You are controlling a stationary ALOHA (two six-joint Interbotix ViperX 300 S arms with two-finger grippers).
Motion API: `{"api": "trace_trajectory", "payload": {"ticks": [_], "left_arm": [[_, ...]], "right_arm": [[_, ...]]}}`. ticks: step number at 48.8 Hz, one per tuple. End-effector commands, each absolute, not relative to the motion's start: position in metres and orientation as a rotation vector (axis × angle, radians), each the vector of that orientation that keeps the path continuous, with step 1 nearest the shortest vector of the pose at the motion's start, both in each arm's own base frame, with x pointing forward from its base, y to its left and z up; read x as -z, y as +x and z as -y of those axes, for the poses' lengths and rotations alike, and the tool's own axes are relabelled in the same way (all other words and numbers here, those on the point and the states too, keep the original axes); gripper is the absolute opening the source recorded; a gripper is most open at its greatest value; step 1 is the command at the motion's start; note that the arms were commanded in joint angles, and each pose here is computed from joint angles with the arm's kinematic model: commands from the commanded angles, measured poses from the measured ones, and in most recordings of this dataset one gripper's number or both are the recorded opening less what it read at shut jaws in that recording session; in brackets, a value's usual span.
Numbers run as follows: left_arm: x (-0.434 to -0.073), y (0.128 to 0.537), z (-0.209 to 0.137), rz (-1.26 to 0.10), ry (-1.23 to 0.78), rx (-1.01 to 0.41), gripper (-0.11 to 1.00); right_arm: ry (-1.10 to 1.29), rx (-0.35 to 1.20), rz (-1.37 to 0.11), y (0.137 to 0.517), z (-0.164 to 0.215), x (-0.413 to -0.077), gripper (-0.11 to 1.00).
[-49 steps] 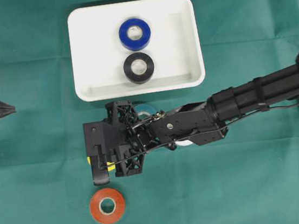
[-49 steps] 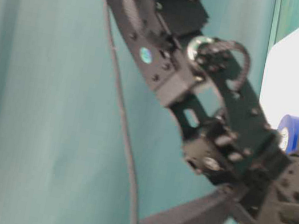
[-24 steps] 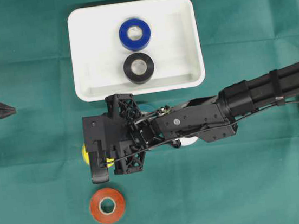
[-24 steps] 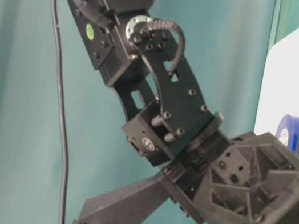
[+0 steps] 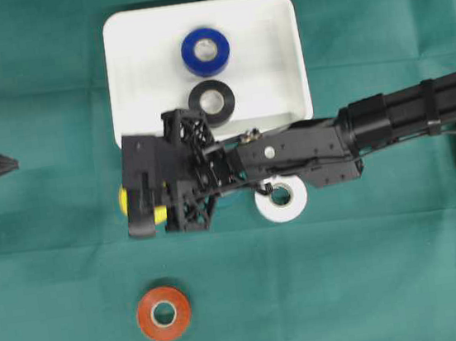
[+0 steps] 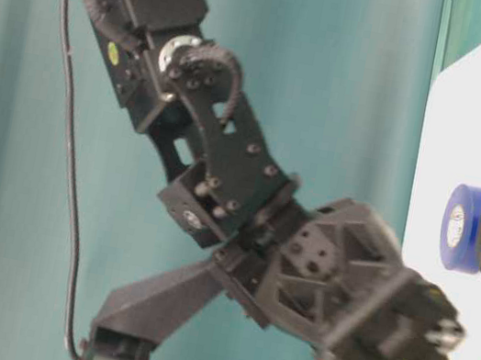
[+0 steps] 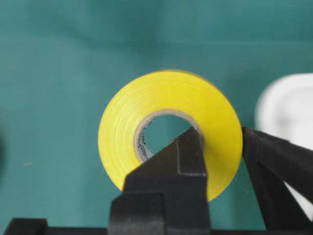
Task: Put the tape into the white case with the right arm.
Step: 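Lift the yellow roll and carry it into the tray's upper-left corner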
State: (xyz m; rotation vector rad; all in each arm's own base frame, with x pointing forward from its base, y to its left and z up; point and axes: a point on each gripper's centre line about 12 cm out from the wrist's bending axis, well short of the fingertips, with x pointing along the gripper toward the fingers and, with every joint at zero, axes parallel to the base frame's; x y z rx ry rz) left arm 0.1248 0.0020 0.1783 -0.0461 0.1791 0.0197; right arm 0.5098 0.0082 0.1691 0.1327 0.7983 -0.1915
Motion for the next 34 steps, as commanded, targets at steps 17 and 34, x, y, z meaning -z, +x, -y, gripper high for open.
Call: {"api": "trace_trajectory", "payload": {"ticks": [17, 34], "left_arm": [[-0.173, 0.125, -0.002, -0.167, -0.042, -0.023, 0.0], [-0.173, 0.125, -0.002, -0.168, -0.043, -0.023, 0.0]], "right_arm": [[0.192, 0.337, -0.704, 0.506, 0.079, -0.202, 0.02], [0.205, 0.416, -0.676, 0.496, 0.13, -0.201, 0.02]]}}
